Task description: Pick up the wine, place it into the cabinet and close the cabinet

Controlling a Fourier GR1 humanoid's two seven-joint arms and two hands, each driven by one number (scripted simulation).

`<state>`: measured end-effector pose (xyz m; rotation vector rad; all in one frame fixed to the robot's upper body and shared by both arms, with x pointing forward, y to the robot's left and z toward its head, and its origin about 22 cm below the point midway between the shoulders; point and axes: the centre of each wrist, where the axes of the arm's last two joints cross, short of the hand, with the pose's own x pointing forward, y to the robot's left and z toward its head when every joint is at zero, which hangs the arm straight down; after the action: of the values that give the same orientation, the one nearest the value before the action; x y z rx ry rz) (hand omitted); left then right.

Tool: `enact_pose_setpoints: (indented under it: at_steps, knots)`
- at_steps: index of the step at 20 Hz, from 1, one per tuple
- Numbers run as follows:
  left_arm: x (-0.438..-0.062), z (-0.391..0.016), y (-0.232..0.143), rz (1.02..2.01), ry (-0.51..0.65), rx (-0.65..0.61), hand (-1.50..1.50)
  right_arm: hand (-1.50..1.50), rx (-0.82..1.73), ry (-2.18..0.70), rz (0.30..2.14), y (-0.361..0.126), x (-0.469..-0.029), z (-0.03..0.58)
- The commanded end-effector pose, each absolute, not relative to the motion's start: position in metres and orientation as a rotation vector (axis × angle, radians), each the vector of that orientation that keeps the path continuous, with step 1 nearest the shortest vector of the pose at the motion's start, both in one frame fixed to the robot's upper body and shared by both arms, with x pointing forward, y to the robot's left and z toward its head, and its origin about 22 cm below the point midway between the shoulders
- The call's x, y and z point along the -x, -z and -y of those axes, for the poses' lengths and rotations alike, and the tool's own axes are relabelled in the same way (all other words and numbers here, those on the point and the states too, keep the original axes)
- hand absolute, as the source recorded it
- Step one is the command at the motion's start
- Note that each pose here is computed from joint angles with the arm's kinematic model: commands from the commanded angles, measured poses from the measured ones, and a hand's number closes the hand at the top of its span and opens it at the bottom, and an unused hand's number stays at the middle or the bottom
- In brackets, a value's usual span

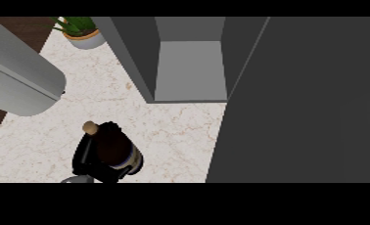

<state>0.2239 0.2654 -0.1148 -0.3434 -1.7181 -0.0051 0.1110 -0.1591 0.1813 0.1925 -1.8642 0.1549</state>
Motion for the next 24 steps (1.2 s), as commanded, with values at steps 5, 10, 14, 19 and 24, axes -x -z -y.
enact_pose_setpoints:
  at_steps: [5,10,14,19,24]
  knots:
    - [-0.231,-0.227,0.079,1.746,0.048,0.422,1.5,-1.5,-0.218,-0.133,1.941,-0.209,-0.073,0.173]
    - [-0.223,-0.21,0.054,1.722,0.056,0.441,1.5,-1.5,-0.213,-0.117,1.959,-0.205,-0.077,0.178]
    - [-0.231,-0.171,0.035,1.766,0.064,0.431,1.5,-1.5,-0.195,-0.129,1.936,-0.202,-0.078,0.172]
    - [-0.239,-0.158,0.008,1.802,0.045,0.329,1.5,-1.5,-0.22,-0.117,1.93,-0.205,-0.074,0.178]
    - [-0.251,-0.149,0.015,1.823,0.055,0.24,1.5,-1.5,-0.191,-0.126,1.949,-0.202,-0.073,0.185]
